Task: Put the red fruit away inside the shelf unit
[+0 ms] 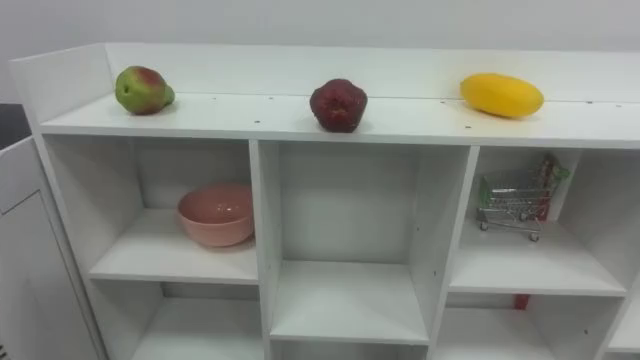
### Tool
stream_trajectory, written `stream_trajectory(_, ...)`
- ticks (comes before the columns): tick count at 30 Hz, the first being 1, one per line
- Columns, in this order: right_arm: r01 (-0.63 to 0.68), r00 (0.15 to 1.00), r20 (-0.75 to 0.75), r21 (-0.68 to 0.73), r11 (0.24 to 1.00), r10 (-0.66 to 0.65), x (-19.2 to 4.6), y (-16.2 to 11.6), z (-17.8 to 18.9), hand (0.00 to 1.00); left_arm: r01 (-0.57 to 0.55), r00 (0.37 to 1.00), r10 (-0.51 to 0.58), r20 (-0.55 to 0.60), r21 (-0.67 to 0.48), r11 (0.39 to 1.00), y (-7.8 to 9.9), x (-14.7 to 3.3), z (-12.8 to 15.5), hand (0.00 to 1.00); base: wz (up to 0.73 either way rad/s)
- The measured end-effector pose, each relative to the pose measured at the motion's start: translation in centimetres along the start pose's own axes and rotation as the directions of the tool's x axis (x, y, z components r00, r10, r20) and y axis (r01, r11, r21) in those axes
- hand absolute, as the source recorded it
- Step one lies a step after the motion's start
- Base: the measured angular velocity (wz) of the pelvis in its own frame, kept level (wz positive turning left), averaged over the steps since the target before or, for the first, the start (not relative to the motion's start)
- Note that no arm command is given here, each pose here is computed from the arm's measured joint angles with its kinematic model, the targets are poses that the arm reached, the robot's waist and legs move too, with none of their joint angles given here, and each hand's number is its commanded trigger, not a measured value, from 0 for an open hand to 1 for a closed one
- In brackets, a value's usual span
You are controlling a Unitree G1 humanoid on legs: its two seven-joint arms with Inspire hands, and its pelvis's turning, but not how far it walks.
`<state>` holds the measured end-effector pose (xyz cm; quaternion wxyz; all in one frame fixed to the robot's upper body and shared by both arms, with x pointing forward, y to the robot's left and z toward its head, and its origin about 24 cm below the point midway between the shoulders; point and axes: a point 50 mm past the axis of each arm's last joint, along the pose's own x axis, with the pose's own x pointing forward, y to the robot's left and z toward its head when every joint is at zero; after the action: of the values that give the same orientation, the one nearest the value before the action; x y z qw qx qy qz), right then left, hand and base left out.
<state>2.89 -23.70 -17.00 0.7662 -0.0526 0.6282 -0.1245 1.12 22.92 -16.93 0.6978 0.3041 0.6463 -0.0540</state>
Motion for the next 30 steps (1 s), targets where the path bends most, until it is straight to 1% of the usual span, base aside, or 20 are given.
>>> stream_trajectory(9,0.007,1.000,0.000,0.015,1.000,-0.007,0.0,0.0,0.0,0.00,0.004,1.000,-0.004,0.011,0.001,1.000,0.2,0.1,0.3,0.00,-0.05)
stream_trajectory(14,0.030,0.999,0.009,0.037,0.999,-0.031,0.0,-0.2,0.2,0.00,-0.018,0.999,0.018,0.029,0.000,1.000,0.5,0.1,0.5,0.00,-0.02)
stream_trajectory(16,0.033,0.999,0.037,0.049,0.998,-0.035,0.0,-0.2,0.9,0.00,-0.036,0.998,0.036,0.043,-0.006,0.999,0.6,0.1,0.7,0.00,-0.02)
stream_trajectory(18,0.039,0.995,0.086,0.059,0.997,-0.044,0.0,-0.2,2.1,0.00,-0.048,0.997,0.050,0.060,-0.031,0.998,0.7,0.1,1.0,0.00,-0.06)
stream_trajectory(21,0.044,0.973,0.222,0.104,0.994,-0.066,-0.3,-0.2,5.6,0.00,-0.066,0.993,0.071,0.094,-0.051,0.996,1.1,0.1,1.6,0.00,-0.12)
stream_trajectory(23,0.024,0.922,0.381,0.135,0.991,-0.074,-1.3,-0.1,9.4,0.00,-0.084,0.992,0.089,0.094,-0.052,0.995,1.2,0.0,1.6,0.00,-0.10)
stream_trajectory(24,0.016,0.905,0.418,0.143,0.990,-0.075,-1.6,-0.1,10.2,0.00,-0.087,0.991,0.091,0.094,-0.052,0.995,1.2,0.1,1.6,0.00,0.00)
stream_trajectory(26,0.000,0.832,0.547,0.168,0.986,-0.093,-3.1,-0.2,13.4,0.00,-0.094,0.990,0.098,0.100,-0.051,0.994,1.3,0.0,1.6,0.00,0.00)
stream_trajectory(27,-0.003,0.810,0.578,0.175,0.985,-0.100,-3.5,-0.2,14.1,0.00,-0.097,0.990,0.102,0.100,-0.052,0.994,1.3,0.0,1.5,0.00,0.00)
stream_trajectory(29,0.000,0.724,0.676,0.196,0.981,-0.135,-5.3,-0.2,16.4,0.00,-0.111,0.988,0.116,0.107,-0.053,0.992,1.4,0.0,1.5,0.00,0.00)
stream_trajectory(30,-0.004,0.701,0.699,0.203,0.979,-0.142,-5.9,-0.2,17.0,0.00,-0.112,0.987,0.117,0.110,-0.052,0.992,1.4,0.0,1.6,0.00,0.00)
